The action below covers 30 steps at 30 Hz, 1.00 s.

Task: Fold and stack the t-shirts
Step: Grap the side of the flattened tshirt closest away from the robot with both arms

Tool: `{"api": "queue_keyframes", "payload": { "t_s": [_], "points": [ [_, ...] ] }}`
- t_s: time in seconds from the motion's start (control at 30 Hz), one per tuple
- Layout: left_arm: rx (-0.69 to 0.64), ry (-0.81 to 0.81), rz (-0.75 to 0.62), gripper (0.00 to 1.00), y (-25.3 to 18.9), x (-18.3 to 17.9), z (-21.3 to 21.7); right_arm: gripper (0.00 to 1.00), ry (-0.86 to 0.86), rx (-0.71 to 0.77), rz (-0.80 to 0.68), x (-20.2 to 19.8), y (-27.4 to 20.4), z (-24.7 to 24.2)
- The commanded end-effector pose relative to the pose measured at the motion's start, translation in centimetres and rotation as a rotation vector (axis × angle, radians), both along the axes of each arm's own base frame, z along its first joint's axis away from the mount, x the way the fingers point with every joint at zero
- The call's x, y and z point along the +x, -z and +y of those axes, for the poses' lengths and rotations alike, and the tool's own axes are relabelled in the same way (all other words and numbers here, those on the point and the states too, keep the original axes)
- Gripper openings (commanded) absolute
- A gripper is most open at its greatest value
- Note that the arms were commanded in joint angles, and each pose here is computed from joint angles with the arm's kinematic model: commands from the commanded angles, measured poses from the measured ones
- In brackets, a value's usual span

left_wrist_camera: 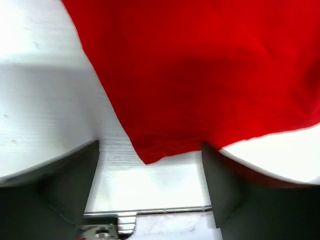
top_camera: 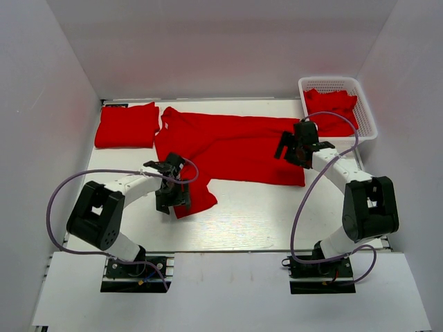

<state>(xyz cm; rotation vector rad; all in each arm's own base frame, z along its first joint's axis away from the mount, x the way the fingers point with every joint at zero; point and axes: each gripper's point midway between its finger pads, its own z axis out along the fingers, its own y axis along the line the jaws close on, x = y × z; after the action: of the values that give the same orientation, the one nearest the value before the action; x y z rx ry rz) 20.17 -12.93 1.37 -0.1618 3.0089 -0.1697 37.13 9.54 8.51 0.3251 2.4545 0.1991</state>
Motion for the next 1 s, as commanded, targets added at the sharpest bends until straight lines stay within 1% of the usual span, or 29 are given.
{"api": "queue_keyframes", "payload": {
  "t_s": [0.0,0.07,0.1,0.13,0.17,0.2,0.23,0.27,0.37,0.47,0.6,0.7,0.73,0.77,0.87,0.97],
  "points": [
    [0.017,0.031,-0.032,0.77,1.4,1.2,-0.2,0.9,0.0,0.007,-0.027,0.6,-0.5,0.1],
    [0.032,0.042,-0.004,0.6,2.0,0.7,0.1,0.9,0.01,-0.002,-0.025,0.5,-0.5,-0.1],
    [0.02,0.044,0.002,0.43,1.9,0.6,-0.1,0.9,0.023,-0.008,-0.023,0.3,-0.5,-0.5],
    [0.026,0.053,0.011,0.35,2.2,0.1,0.2,0.9,0.039,-0.014,-0.029,0.4,-0.7,-0.7],
    [0.026,0.053,0.011,0.29,2.0,-0.1,0.3,0.9,0.044,-0.021,-0.019,0.1,-0.4,-0.8],
    [0.019,0.055,0.019,0.15,2.0,-0.5,0.3,0.9,0.055,-0.02,-0.023,-0.1,-0.6,-1.1],
    [0.021,0.055,0.023,0.04,2.1,-0.9,0.5,0.9,0.063,-0.024,-0.018,-0.3,-0.5,-1.3],
    [0.026,0.055,0.034,0.0,2.1,-1.2,0.6,0.9,0.066,-0.027,-0.017,-0.4,-0.4,-1.4],
    [0.021,0.074,0.015,0.0,1.8,-1.0,0.6,0.9,0.082,-0.03,-0.012,-1.1,-0.1,-1.7],
    [-0.016,0.087,-0.02,0.0,1.4,-0.6,-0.2,0.9,0.084,-0.038,-0.006,-1.8,0.0,-2.0],
    [-0.048,0.087,-0.091,0.0,-0.4,0.7,-0.8,0.9,0.097,-0.093,0.045,-3.6,0.9,-3.1],
    [-0.065,0.096,-0.135,0.0,-1.5,1.3,-1.1,0.9,0.129,-0.106,0.065,-4.3,1.4,-3.7],
    [-0.07,0.098,-0.123,0.0,-1.4,1.0,-1.1,0.9,0.137,-0.109,0.087,-4.9,2.1,-3.9],
    [-0.077,0.098,-0.139,0.0,-1.9,1.3,-1.3,0.9,0.144,-0.11,0.093,-5.0,2.3,-4.0],
    [-0.085,0.1,-0.135,0.0,-2.1,1.3,-1.5,0.9,0.19,-0.093,0.113,-5.4,3.2,-4.1],
    [-0.096,0.112,-0.14,0.0,-2.4,1.3,-1.6,0.9,0.217,-0.114,0.143,-6.0,4.3,-4.7]
  ]
}}
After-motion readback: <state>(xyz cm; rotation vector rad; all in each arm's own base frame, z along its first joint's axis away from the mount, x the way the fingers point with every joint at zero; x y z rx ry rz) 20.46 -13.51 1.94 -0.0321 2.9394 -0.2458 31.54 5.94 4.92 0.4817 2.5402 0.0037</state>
